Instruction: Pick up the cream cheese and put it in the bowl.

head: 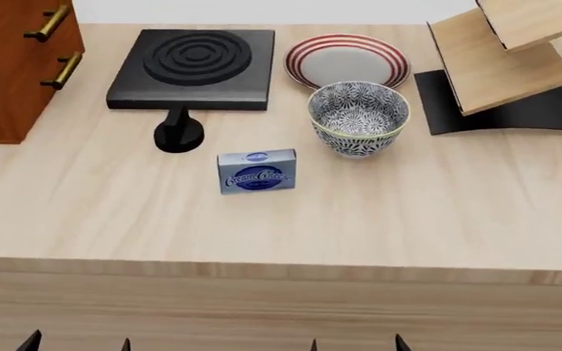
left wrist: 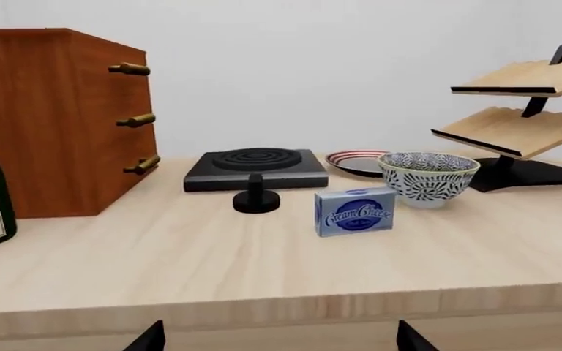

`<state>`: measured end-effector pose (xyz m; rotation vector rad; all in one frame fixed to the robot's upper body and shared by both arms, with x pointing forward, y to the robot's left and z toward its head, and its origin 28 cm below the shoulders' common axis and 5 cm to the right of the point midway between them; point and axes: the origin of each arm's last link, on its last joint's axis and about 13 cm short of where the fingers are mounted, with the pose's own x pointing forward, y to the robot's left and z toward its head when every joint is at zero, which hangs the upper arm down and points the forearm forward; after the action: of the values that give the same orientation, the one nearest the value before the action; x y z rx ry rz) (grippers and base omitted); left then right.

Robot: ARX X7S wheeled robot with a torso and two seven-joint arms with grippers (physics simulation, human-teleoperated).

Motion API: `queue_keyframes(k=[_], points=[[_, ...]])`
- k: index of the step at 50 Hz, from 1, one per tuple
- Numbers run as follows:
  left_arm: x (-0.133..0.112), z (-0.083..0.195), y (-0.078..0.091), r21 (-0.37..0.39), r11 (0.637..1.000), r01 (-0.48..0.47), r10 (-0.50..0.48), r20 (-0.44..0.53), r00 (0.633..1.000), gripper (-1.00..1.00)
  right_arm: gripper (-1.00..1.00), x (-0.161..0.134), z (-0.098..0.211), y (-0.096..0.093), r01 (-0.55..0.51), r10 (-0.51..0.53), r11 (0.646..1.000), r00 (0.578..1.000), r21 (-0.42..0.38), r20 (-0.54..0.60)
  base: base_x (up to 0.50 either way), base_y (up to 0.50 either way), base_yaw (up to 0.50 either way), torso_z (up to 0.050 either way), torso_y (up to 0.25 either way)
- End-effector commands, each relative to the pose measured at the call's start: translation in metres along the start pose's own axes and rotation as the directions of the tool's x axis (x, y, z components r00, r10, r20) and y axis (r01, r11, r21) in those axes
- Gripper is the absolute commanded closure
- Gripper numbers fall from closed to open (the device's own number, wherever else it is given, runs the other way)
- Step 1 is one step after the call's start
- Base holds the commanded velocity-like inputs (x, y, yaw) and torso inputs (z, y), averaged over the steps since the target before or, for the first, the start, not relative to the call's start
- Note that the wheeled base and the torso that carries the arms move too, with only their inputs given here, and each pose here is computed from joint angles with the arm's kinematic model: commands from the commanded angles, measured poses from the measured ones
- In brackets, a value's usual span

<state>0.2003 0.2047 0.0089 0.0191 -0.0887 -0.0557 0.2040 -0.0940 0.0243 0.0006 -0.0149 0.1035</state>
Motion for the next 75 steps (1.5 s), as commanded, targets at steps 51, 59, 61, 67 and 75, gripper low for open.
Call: queue_keyframes(k=[51,59,61,67,75], points=[[-0.0013,0.0004,-0.0007,0.002,1.000,0.003,-0.003,0.005,1.000,-1.00,-1.00,-0.0020,0.0014,0.0011,-0.006,0.007,1.000,1.000,-0.015,0.023,0.10,-0.12,0.00,0.000,0.000],[-0.0011,0.0004,-0.0008,0.003,1.000,0.003,-0.003,0.002,1.000,-1.00,-1.00,-0.0022,0.0015,0.0012,-0.008,0.008,1.000,1.000,-0.018,0.025,0.16,0.00,0.00,0.000,0.000],[-0.0010,0.0008,-0.0008,0.003,1.000,0.003,-0.003,0.002,1.000,-1.00,-1.00,-0.0021,0.0014,0.0012,-0.008,0.008,1.000,1.000,-0.019,0.025,0.16,0.00,0.00,0.000,0.000],[-0.0010,0.0006,-0.0009,0.003,1.000,0.002,-0.002,0.000,1.000,-1.00,-1.00,-0.0023,0.0014,0.0010,-0.008,0.009,1.000,1.000,-0.019,0.026,0.16,0.00,0.00,0.000,0.000],[-0.0016,0.0006,-0.0009,0.002,1.000,0.002,-0.002,0.004,1.000,-1.00,-1.00,-0.0027,0.0016,0.0008,-0.008,0.008,1.000,1.000,-0.017,0.029,0.16,0.00,0.00,0.000,0.000]])
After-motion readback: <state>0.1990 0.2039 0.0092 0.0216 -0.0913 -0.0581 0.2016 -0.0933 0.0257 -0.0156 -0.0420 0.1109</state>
